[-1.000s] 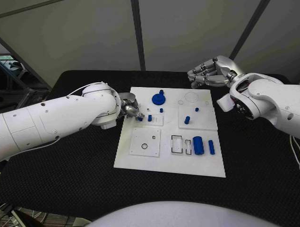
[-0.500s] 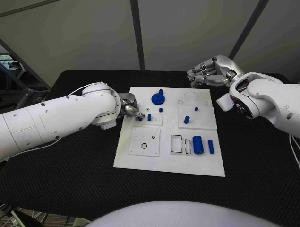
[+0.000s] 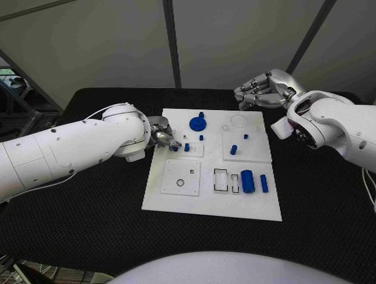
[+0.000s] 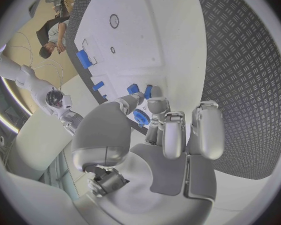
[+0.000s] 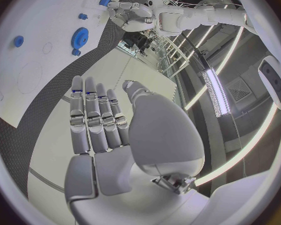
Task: Assemble the parts on the task board
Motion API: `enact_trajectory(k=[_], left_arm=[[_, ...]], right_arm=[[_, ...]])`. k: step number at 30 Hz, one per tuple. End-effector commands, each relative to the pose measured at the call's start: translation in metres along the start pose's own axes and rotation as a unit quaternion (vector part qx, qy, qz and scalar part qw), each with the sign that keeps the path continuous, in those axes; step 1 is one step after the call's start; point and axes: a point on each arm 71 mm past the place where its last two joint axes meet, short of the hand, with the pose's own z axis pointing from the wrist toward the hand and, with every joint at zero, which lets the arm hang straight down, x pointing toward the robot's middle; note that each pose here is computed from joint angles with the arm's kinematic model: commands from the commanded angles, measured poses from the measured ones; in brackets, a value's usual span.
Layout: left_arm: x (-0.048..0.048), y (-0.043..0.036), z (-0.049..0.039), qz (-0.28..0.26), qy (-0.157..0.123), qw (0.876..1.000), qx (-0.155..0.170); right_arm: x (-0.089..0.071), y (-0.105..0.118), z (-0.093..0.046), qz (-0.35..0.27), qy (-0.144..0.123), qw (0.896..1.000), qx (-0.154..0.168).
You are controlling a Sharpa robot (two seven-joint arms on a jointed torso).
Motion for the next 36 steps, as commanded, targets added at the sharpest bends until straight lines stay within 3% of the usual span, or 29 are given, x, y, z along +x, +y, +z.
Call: enact_trajectory(k=[1,22,30,33,36], left_arm=[[-0.0007,0.0008,-0.0002,-0.002,-0.001,1.0,-0.003],[-0.0044,0.0008,-0.0034,-0.035,-0.018,0.999,0.005],[-0.02,-0.001,-0.0072,-0.099,-0.05,0.994,0.022],[-0.0255,-0.0014,-0.0097,-0.117,-0.066,0.99,0.037],[-0.0295,-0.0073,-0.012,-0.128,-0.085,0.986,0.066]], right_arm=[[0.0,0.002,0.0,-0.001,0.0,1.0,-0.005],[0.001,0.001,0.002,0.0,0.0,1.0,-0.003],[0.001,0.0,0.003,0.0,0.0,1.0,-0.002],[0.001,0.0,0.003,-0.001,-0.002,1.0,-0.002],[0.0,-0.001,0.003,-0.001,-0.004,1.0,-0.001]])
